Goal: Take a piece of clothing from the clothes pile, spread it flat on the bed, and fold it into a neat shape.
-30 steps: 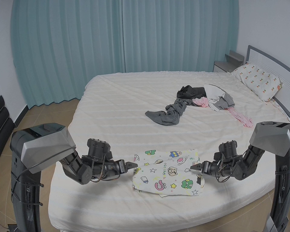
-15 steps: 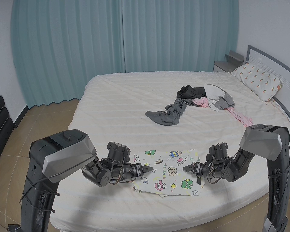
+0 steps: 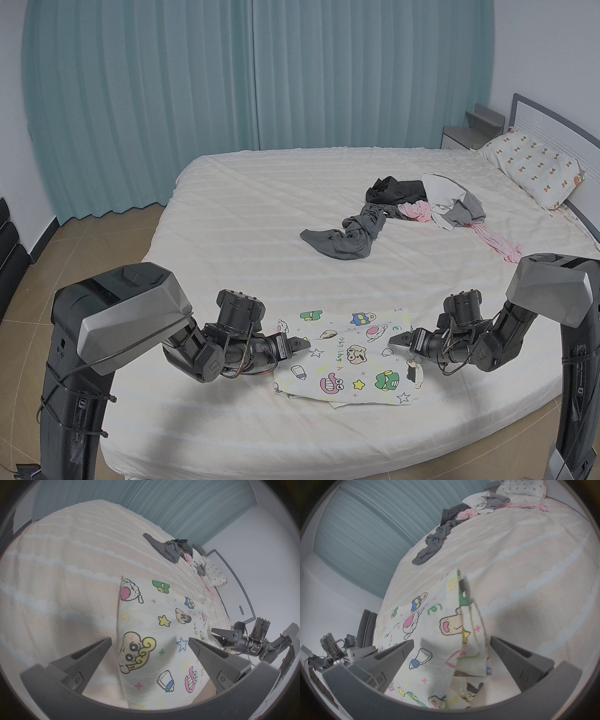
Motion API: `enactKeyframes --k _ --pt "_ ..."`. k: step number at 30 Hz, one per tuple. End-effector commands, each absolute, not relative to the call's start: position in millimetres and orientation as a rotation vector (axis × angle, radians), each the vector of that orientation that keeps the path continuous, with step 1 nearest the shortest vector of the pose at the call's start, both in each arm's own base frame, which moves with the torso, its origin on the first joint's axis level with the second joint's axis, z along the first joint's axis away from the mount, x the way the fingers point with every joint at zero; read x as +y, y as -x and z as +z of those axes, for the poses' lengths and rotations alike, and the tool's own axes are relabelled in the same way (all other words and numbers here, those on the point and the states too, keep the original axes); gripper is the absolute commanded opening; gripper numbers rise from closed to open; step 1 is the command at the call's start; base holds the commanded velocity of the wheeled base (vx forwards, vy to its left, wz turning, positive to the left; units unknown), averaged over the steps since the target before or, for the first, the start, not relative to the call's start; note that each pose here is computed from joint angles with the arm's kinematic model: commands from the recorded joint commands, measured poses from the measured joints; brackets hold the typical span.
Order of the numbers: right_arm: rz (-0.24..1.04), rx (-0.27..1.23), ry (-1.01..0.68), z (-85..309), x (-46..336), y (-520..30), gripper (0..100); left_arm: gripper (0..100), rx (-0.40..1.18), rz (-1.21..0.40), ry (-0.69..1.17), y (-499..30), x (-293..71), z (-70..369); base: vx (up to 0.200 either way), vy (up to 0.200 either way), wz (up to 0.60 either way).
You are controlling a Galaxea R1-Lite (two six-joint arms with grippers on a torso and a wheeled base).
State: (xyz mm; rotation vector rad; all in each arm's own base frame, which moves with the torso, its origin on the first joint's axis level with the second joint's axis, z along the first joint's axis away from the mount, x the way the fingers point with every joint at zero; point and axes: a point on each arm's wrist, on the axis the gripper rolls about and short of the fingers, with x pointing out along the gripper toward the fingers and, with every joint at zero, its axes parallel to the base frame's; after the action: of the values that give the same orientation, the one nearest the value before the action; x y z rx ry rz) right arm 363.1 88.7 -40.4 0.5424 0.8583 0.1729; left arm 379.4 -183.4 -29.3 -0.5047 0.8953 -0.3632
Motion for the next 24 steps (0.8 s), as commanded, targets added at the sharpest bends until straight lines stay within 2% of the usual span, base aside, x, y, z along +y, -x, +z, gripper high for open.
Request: enactKeyframes --k 1,10,18,24 --pt "0.171 0.849 -0.547 -37 86 -363 100 100 0.864 -0.331 0.536 -377 -177 -12 0.0 0.0 0.0" --pt "0.173 0.862 -0.543 -32 84 -355 100 100 0.857 -0.311 0.58 -377 -176 -8 0.2 0.0 0.0" --pt "0.186 0.91 -0.525 -27 82 -347 100 100 0.887 -0.331 0.466 -375 -171 -18 0.0 0.0 0.0" --pt "0.22 0.961 -0.488 -32 85 -343 100 100 0.946 -0.369 0.332 -374 -173 -43 0.0 0.0 0.0"
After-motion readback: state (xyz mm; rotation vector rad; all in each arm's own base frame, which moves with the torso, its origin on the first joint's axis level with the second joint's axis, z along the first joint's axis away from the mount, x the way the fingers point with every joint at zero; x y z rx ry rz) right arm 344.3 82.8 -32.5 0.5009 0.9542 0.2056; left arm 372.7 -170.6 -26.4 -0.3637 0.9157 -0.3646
